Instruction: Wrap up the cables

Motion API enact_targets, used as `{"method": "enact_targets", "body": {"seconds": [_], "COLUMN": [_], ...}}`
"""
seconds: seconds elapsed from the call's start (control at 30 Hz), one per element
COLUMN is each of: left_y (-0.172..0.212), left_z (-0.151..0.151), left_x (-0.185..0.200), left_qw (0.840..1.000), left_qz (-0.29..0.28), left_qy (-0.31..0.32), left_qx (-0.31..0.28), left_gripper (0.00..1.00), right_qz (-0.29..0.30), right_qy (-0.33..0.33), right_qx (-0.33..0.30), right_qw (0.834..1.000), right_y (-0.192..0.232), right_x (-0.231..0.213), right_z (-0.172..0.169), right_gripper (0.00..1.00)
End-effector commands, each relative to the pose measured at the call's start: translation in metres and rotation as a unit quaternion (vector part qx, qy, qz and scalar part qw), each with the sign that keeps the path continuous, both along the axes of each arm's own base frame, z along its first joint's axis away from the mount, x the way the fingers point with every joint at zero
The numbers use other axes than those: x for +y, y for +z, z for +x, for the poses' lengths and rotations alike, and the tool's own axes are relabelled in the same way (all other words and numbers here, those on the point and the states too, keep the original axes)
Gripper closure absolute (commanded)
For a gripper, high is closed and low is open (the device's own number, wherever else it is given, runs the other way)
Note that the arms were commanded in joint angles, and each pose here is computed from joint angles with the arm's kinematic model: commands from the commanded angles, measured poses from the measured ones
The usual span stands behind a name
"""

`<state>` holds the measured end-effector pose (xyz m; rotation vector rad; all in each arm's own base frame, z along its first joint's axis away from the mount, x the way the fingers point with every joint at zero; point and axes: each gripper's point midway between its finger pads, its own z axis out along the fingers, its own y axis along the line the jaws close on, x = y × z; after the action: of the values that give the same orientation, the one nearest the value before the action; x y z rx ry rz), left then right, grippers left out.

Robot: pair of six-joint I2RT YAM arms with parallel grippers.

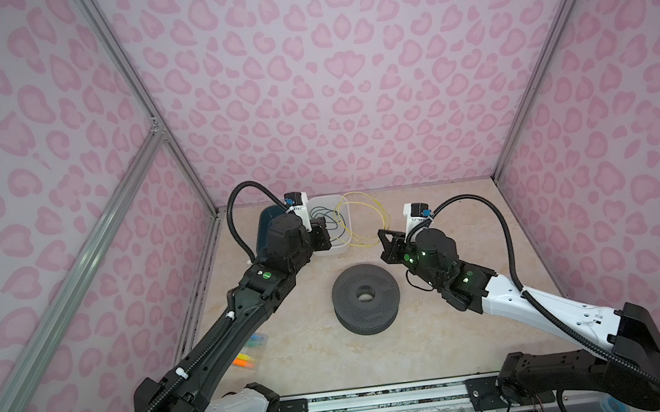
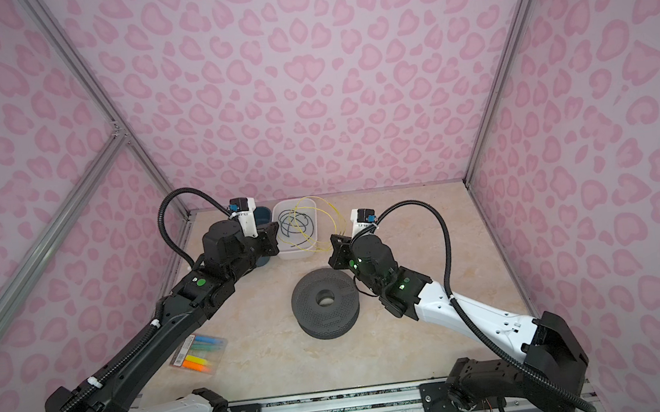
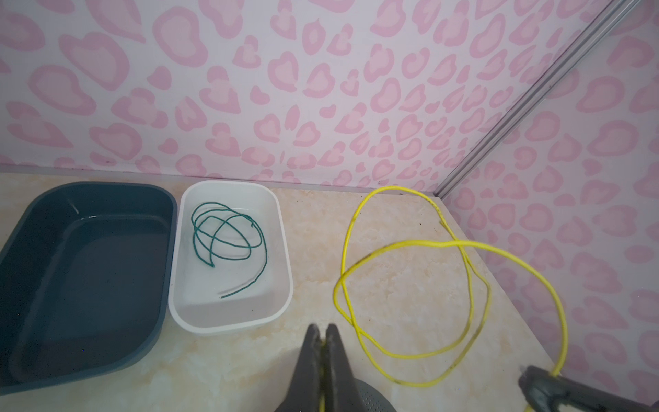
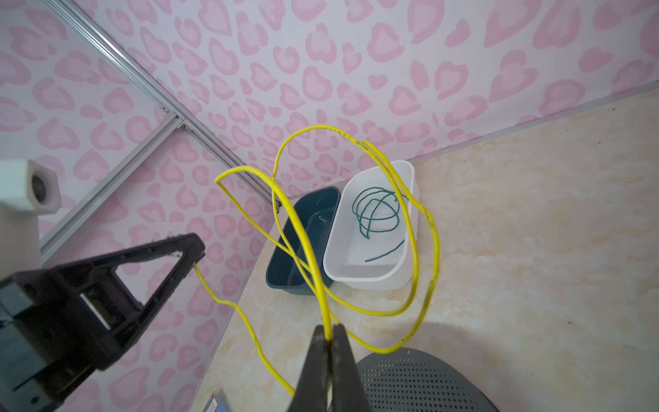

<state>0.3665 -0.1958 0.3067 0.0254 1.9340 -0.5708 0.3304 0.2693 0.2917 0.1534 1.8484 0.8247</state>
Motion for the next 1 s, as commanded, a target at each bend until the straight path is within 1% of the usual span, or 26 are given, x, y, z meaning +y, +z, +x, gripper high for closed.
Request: {"method": "enact_targets", "body": {"seconds": [0.0, 0.23, 0.33, 0.53, 0.8, 0.97], "left_y": [0.006, -0.001, -0.007, -0.025, -0.038, -0.038], "left_z": [-0.002, -0.013, -0.017, -0.024, -0.027, -0.026], "left_x": [0.003, 0.009, 0.009, 0.013, 0.016, 0.016], "left_qw": [0.999, 0.997, 0.997, 0.996, 0.992, 0.991], "left_qz": [-0.045, -0.074, -0.080, -0.086, -0.109, -0.117], "left_qy": [0.015, 0.025, 0.021, 0.026, 0.038, 0.042], "left_qx": [-0.007, 0.003, 0.010, 0.028, 0.047, 0.047], "left_gripper": [0.96, 0.96, 0.96, 0.96, 0.96, 0.96], "right_qz": [0.038, 0.100, 0.103, 0.095, 0.115, 0.122], "right_qy": [-0.059, -0.137, -0.154, -0.153, -0.166, -0.164], "right_qx": [-0.024, -0.020, -0.022, -0.015, -0.023, -0.024], "right_qw": [0.997, 0.985, 0.982, 0.984, 0.979, 0.979], "right_y": [0.012, 0.007, 0.005, 0.000, 0.006, 0.009], "right_x": [-0.015, -0.051, -0.063, -0.070, -0.081, -0.086], "right_z": [0.013, 0.022, 0.023, 0.021, 0.022, 0.023], "right_gripper": [1.00, 1.00, 1.00, 1.00, 1.00, 1.00]}}
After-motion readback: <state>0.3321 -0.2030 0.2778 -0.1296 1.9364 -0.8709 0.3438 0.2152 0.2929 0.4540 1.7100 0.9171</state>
